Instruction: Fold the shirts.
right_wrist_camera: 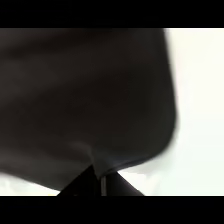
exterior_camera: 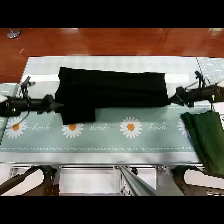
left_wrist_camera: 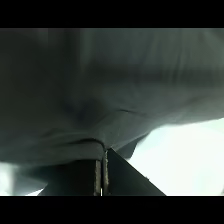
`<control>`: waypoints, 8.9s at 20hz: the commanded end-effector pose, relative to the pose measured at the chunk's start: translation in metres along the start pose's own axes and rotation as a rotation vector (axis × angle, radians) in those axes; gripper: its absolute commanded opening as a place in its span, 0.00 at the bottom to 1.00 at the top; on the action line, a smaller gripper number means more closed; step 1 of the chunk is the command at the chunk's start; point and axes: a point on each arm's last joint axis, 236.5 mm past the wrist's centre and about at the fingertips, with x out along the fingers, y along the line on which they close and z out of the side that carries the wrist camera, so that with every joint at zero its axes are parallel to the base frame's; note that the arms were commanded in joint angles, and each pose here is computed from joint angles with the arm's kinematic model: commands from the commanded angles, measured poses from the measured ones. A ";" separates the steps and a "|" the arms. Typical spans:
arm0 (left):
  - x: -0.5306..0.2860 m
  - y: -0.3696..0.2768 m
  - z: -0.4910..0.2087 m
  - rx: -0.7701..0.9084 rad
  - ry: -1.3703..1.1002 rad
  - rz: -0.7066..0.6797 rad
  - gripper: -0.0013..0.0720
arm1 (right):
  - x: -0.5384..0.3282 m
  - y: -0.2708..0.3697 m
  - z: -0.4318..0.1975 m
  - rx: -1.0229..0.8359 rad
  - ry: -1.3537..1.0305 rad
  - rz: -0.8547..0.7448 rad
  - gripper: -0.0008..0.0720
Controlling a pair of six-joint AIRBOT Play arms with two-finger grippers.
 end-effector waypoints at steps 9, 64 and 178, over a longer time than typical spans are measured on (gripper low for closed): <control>0.070 -0.013 0.192 -0.015 -0.106 -0.012 0.04 | 0.027 0.037 0.147 0.040 -0.185 0.071 0.06; 0.285 -0.330 -0.221 0.610 0.484 -0.252 0.04 | -0.163 0.083 -0.114 -0.237 -0.278 -0.137 0.06; -0.046 -0.126 0.015 0.380 -0.323 0.001 0.04 | -0.405 -0.071 -0.049 0.335 -0.847 -0.591 0.07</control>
